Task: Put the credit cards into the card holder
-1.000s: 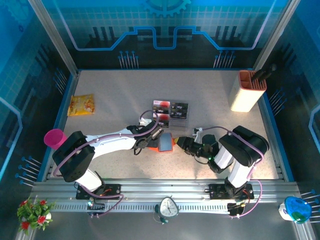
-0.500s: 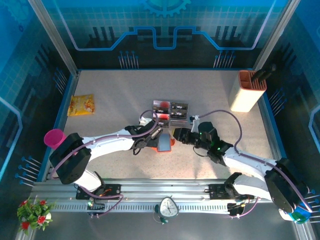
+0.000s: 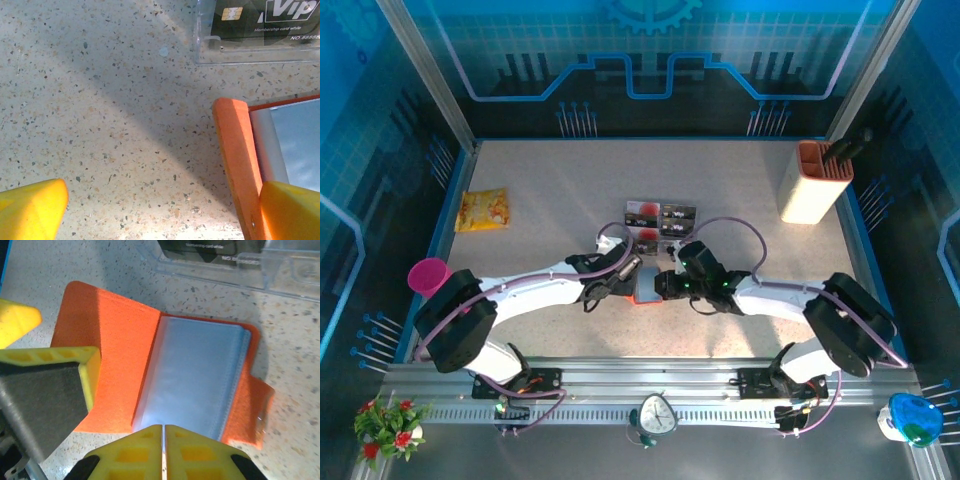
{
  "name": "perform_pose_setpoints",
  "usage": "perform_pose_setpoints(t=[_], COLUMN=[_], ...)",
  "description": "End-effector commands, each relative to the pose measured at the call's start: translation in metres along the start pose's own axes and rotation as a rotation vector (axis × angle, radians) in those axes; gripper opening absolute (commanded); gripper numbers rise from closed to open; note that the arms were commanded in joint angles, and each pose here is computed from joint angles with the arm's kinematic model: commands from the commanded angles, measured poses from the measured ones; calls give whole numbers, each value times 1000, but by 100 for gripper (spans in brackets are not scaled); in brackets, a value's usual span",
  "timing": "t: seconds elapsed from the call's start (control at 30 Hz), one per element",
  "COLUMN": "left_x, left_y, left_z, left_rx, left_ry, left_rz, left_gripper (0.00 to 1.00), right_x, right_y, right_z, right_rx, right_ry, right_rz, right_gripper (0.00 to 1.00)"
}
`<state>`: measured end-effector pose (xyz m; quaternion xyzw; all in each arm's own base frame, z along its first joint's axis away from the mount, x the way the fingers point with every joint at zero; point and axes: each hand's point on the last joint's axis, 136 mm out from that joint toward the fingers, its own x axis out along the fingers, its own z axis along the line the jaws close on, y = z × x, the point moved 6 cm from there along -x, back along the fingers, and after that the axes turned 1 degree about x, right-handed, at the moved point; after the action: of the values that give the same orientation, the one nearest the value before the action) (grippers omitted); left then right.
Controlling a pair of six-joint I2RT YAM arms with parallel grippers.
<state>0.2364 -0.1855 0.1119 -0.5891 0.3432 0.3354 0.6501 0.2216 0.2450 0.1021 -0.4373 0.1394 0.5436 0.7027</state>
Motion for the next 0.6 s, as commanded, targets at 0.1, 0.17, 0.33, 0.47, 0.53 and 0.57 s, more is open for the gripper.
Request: perform_pose_setpoints(t=[0.1, 0.17, 0.33, 0.47, 0.53, 0.57], left_x=[-5, -5, -7, -8, -7, -6], left_y=[0, 0, 0, 3, 6, 8], left_z=[2, 2, 2, 6, 11, 15], left_rx=[21, 24, 20, 15, 9, 1], left_ry=[8, 13, 31, 13, -20, -44], left_rz=[-35, -37, -48, -47, -39, -33], left_gripper=[99, 99, 99, 99, 99, 99], right_x=[21, 26, 36, 37, 37, 36], right_y=[-6, -5, 2, 14, 15, 16], right_z=[4, 0, -15, -28, -29, -31], right_rx=[-52, -59, -54, -28, -19, -12], right_ry=[4, 18, 58, 90, 82, 86], right_rz=[7, 14, 39, 64, 48, 47], right_gripper=[11, 11, 10, 9, 8, 8])
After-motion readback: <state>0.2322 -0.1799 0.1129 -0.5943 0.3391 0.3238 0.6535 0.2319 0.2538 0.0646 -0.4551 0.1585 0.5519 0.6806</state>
